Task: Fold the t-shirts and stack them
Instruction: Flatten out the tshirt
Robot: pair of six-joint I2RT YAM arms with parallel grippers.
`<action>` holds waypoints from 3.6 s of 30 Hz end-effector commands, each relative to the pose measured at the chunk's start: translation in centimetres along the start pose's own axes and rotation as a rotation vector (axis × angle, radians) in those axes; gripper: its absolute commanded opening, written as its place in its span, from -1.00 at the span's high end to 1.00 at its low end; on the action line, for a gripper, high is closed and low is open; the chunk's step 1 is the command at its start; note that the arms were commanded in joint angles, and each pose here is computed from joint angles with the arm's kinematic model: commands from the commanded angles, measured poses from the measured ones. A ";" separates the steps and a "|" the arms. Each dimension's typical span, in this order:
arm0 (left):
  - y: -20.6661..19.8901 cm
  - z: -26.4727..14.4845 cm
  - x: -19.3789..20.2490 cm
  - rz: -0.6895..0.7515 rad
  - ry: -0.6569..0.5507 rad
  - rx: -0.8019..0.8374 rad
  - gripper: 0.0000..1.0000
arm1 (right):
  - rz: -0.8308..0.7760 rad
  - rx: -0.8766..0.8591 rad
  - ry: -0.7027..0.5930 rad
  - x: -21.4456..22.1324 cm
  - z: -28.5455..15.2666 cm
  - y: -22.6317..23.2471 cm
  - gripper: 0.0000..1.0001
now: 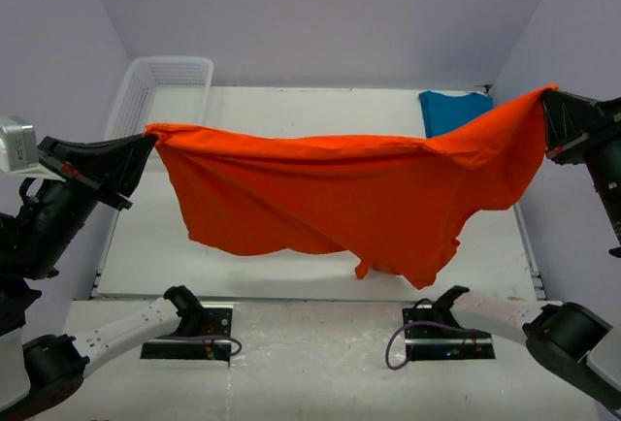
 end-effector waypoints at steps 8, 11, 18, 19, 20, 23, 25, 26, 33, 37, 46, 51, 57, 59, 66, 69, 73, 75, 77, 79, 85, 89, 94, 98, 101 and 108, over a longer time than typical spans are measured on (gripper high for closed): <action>-0.7 0.6 -2.1 0.039 -0.090 0.045 1.00 | -0.023 -0.167 -0.064 -1.9 1.4 3.6 1.00; -0.8 0.7 -2.1 0.033 -0.094 0.053 1.00 | -0.025 -0.183 -0.061 -1.9 1.2 3.8 1.00; -1.0 0.8 -2.5 0.054 -0.121 0.068 1.00 | -0.036 -0.255 -0.082 -2.1 0.9 4.7 1.00; -1.2 0.7 -2.6 0.059 -0.128 0.084 1.00 | -0.042 -0.268 -0.084 -2.2 0.8 4.9 1.00; -1.4 0.7 -2.6 0.063 -0.135 0.093 1.00 | -0.044 -0.277 -0.083 -2.2 0.8 5.1 1.00; -1.7 0.1 -3.2 0.074 -0.188 0.121 1.00 | -0.049 -0.338 -0.095 -2.5 0.5 6.0 1.00; -1.9 0.1 -3.3 0.078 -0.201 0.137 1.00 | -0.049 -0.362 -0.111 -2.9 0.2 6.3 1.00; -2.0 0.0 -3.4 0.080 -0.210 0.145 1.00 | -0.049 -0.376 -0.117 -3.1 0.0 6.5 1.00; -2.9 -1.1 -4.8 0.087 -0.289 0.213 1.00 | -0.055 -0.472 -0.129 -3.7 -1.6 7.5 1.00; -3.6 -1.8 -5.3 0.082 -0.318 0.265 1.00 | -0.045 -0.524 -0.130 -3.9 -2.6 7.9 1.00; 1.2 6.9 7.5 0.112 0.130 -0.164 1.00 | -0.162 -0.302 0.008 2.9 7.7 7.7 1.00; 8.2 11.4 19.8 0.310 0.548 -0.636 1.00 | -0.240 -0.195 0.155 9.7 18.4 7.2 1.00; 16.0 14.7 31.0 0.289 0.749 -0.772 1.00 | -0.204 -0.106 0.344 17.5 27.2 2.0 1.00; 17.8 14.5 31.8 0.292 0.782 -0.826 1.00 | -0.215 -0.109 0.405 20.0 28.6 0.6 1.00; 22.6 15.3 32.5 0.310 0.774 -0.885 1.00 | -0.233 -0.057 0.490 24.7 32.1 -3.2 1.00; 24.1 15.9 33.1 0.306 0.776 -0.861 1.00 | -0.226 -0.088 0.503 25.2 32.9 -3.4 1.00; 24.8 17.1 34.5 0.277 0.786 -0.823 1.00 | -0.215 -0.115 0.544 27.2 34.3 -4.1 1.00; 24.9 18.0 35.7 0.268 0.807 -0.801 1.00 | -0.220 -0.104 0.576 29.1 35.1 -5.0 0.78; 25.3 18.5 36.4 0.271 0.809 -0.807 1.00 | -0.228 -0.082 0.597 30.7 36.0 -6.1 0.05; 25.9 18.8 37.7 0.280 0.826 -0.814 0.36 | -0.243 -0.038 0.588 31.1 36.5 -6.9 -0.98; 25.7 20.0 37.5 0.252 0.745 -0.806 -1.00 | -0.231 0.044 0.559 28.7 35.0 -7.3 -0.98; 23.2 19.7 35.7 0.265 0.723 -0.780 -1.00 | -0.211 0.178 0.543 27.1 31.1 -8.7 -0.98; 16.8 17.9 35.2 0.237 0.791 -0.711 -1.00 | -0.132 0.301 0.655 30.7 24.9 -11.5 -0.98; 11.7 13.1 39.4 0.046 0.885 -0.577 -0.93 | -0.053 0.292 0.752 34.2 20.9 -12.1 -0.72; 10.6 10.1 40.8 -0.006 0.909 -0.555 -0.89 | 0.010 0.307 0.876 38.8 18.3 -13.4 -0.56; 8.8 7.2 40.6 -0.077 0.919 -0.490 -0.89 | 0.072 0.519 1.066 45.0 14.8 -17.9 -0.70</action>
Point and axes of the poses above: each gripper's point midway between its finger pads, its own z axis out along the fingers, its own y axis along the line the jaws close on, x = y × z, the point moved 2 cm from there along -z, back along the fingers, and after that the axes turned 12 degrees about z, right-handed, at the moved point
